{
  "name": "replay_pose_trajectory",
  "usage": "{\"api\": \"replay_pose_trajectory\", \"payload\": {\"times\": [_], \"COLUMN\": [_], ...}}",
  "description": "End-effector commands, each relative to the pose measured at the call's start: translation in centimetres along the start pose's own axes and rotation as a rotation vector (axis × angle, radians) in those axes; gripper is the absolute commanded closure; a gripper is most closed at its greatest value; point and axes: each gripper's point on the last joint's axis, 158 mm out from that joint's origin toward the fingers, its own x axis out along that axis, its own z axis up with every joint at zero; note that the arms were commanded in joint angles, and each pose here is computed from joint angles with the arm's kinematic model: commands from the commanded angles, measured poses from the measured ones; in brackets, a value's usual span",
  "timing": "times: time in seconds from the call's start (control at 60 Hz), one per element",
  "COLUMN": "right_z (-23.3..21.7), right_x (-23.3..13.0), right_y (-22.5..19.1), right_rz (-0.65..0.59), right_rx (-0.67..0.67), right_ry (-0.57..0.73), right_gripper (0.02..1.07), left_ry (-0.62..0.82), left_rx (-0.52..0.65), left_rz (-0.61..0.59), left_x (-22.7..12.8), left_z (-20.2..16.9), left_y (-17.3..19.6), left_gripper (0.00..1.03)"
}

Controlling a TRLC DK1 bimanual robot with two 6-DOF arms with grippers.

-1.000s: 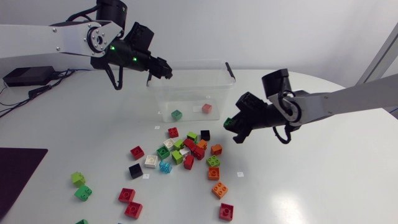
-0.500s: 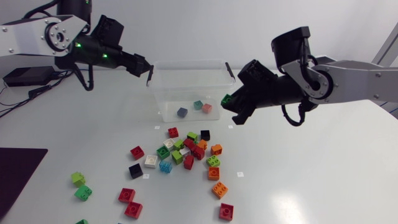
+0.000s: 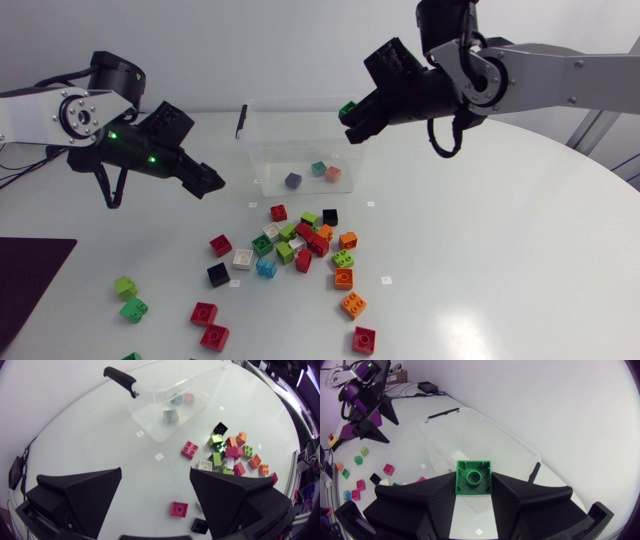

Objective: Place the duplo bricks in the container

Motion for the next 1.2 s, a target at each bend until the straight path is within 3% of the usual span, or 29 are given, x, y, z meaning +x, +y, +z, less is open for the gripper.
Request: {"api": "replay_pose_trajectory", "payload": {"times": [0.0, 0.45, 0.717, 0.75, 0.767, 0.817, 0.9, 1.183], "right_z": [0.2, 0.7, -0.1, -0.2, -0.3, -0.2, 0.2, 2.6], "right_x": [1.6, 7.2, 10.4, 10.6, 10.7, 10.7, 10.3, 5.7], "right_y": [-0.2, -2.1, -3.9, -4.2, -4.4, -4.6, -4.9, -4.8], "right_rz": [-0.008, -0.052, -0.102, -0.112, -0.118, -0.120, -0.126, -0.141], "right_rx": [0.034, 0.083, 0.093, 0.095, 0.099, 0.104, 0.105, 0.105], "right_ry": [0.001, 0.008, 0.030, 0.034, 0.035, 0.035, 0.027, -0.023], "right_gripper": [0.80, 0.80, 0.78, 0.68, 0.57, 0.36, 0.11, 0.07], "left_ry": [0.021, 0.183, 0.229, 0.238, 0.249, 0.265, 0.277, 0.328], "left_rx": [0.038, 0.137, 0.191, 0.199, 0.208, 0.218, 0.230, 0.260], "left_rz": [-0.006, -0.095, -0.126, -0.132, -0.132, -0.139, -0.144, -0.146], "left_x": [-0.1, 2.6, 3.3, 3.5, 3.6, 4.0, 4.5, 6.5], "left_z": [-1.2, -8.1, -9.9, -10.2, -10.5, -10.9, -11.2, -11.9], "left_y": [-0.7, -4.4, -5.1, -5.4, -5.4, -5.5, -5.2, -4.4], "left_gripper": [0.09, 0.09, 0.09, 0.09, 0.09, 0.09, 0.09, 0.11]}}
